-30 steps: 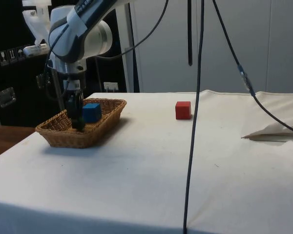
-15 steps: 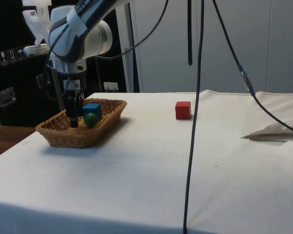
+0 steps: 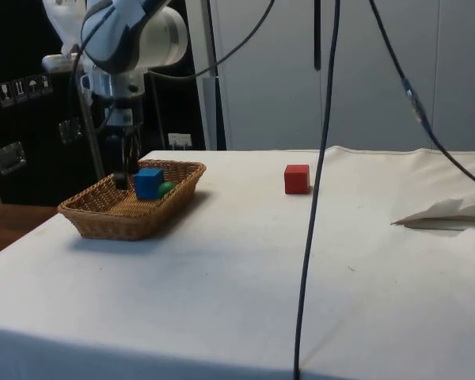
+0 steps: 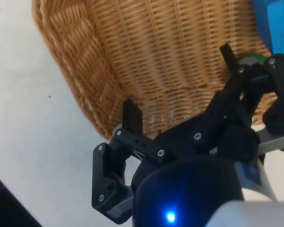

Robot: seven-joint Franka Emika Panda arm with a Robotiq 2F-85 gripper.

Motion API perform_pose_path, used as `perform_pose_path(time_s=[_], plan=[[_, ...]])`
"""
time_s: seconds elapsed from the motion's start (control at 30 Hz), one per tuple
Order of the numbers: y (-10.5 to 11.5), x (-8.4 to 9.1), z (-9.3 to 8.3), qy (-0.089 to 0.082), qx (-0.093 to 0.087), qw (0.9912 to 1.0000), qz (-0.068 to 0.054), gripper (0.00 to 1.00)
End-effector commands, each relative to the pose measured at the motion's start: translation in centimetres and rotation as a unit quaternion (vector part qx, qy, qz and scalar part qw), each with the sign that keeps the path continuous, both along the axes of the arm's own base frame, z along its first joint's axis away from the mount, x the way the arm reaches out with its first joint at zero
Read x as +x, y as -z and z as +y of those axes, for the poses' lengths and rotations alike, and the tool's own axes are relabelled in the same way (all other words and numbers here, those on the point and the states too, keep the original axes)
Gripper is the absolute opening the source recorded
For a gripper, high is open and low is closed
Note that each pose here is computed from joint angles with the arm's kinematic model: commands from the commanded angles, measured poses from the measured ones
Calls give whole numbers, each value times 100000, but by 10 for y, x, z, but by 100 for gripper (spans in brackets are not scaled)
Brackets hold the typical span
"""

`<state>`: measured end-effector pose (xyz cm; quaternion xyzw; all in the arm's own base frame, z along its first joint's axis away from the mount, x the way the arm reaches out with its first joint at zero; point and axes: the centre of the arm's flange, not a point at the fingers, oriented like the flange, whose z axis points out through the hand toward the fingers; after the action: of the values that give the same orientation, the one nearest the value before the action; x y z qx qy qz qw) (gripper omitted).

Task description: Place all non-red objects into the basket.

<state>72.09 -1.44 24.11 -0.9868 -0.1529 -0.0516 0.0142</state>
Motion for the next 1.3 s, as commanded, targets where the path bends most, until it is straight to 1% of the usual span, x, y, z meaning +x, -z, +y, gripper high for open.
perform_pose_path(time_s=[0.0, 0.2, 0.23, 0.27, 0.43, 0.47, 0.5, 0.53, 0.57, 0.67, 0.83, 0.87, 0.9, 1.0, 1.03, 1.13, 1.17, 1.23, 1.27], plan=[[-6, -3, 0, 610, 507, 99997, -127, 100], [-24, -12, 1, 2037, 1649, 99966, -173, 100], [-20, -10, 1, 1658, 1300, 99978, -101, 100], [-26, -13, 0, 2262, 1773, 99958, -208, 100], [-38, -20, 1, 3210, 2498, 99917, -274, 100], [-43, -23, 1, 3607, 2823, 99895, -287, 100], [-46, -24, 1, 3755, 2971, 99885, -271, 100], [-43, -22, 2, 3429, 2660, 99905, -249, 100], [-47, -25, 2, 3857, 3111, 99877, -243, 100], [-57, -31, 2, 4583, 3679, 99827, -264, 100], [-70, -39, 2, 5448, 4465, 99751, -224, 100], [-66, -36, 2, 4994, 4035, 99793, -196, 100], [-73, -41, 2, 5640, 4659, 99732, -238, 100], [-80, -47, 2, 6093, 5070, 99685, -112, 100], [-83, -51, 1, 6405, 5351, 99651, -58, 100], [-86, -56, 2, 6815, 5571, 99612, 41, 100], [-85, -54, 2, 6363, 5515, 99645, 201, 100], [-89, -61, 2, 7292, 5734, 99569, 97, 100], [-90, -63, 3, 7464, 5780, 99553, 134, 100]])
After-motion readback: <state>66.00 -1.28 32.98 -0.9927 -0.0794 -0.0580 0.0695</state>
